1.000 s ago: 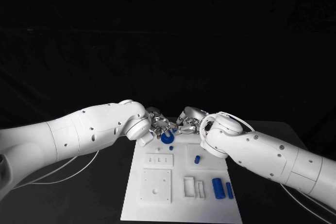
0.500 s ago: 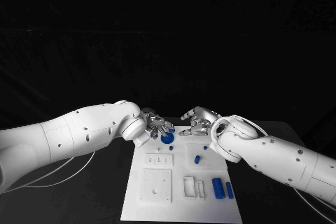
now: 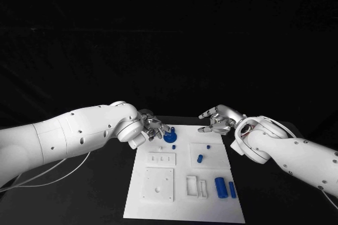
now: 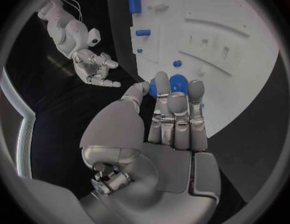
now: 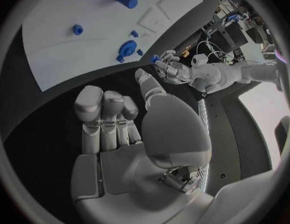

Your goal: Assemble the parts on the task board

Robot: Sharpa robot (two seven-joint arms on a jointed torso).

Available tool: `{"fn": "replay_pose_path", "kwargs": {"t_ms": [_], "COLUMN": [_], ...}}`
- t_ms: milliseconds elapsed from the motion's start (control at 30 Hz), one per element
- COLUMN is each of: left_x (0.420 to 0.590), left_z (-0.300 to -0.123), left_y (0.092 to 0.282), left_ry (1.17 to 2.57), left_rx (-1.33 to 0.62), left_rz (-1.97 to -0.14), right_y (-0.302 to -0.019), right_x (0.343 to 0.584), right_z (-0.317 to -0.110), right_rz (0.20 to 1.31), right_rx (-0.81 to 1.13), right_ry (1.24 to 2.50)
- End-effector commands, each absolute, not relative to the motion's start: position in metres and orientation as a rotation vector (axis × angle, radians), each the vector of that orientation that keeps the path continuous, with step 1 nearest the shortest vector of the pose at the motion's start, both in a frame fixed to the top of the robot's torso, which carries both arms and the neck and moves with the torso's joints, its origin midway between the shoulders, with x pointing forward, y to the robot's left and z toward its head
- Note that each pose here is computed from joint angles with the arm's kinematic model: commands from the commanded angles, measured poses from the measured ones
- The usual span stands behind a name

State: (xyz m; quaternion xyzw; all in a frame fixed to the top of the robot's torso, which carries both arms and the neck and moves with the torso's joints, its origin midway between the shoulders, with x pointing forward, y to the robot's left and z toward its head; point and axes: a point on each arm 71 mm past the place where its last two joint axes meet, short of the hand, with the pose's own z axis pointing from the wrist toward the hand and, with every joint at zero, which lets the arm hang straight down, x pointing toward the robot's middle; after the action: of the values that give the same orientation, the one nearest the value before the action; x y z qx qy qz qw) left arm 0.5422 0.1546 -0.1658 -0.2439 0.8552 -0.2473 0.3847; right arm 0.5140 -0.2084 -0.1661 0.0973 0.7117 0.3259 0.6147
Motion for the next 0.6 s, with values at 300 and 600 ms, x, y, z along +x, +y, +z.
{"fn": "replay_pose_path", "kwargs": {"t_ms": [300, 600], "left_x": [0.528, 0.518], "left_z": [-0.176, -0.187], "left_y": [0.156, 0.152], "left_ry": [2.114, 2.116], "left_rx": [-0.489, -0.442], "left_rz": [-0.506, -0.481], "right_y": [-0.233, -0.237], "right_x": [0.539, 0.555], "right_z": [-0.145, -0.141], "right_rz": [0.919, 0.938], "right_rx": [0.485, 0.558], "right_ry": [1.437, 1.343]}}
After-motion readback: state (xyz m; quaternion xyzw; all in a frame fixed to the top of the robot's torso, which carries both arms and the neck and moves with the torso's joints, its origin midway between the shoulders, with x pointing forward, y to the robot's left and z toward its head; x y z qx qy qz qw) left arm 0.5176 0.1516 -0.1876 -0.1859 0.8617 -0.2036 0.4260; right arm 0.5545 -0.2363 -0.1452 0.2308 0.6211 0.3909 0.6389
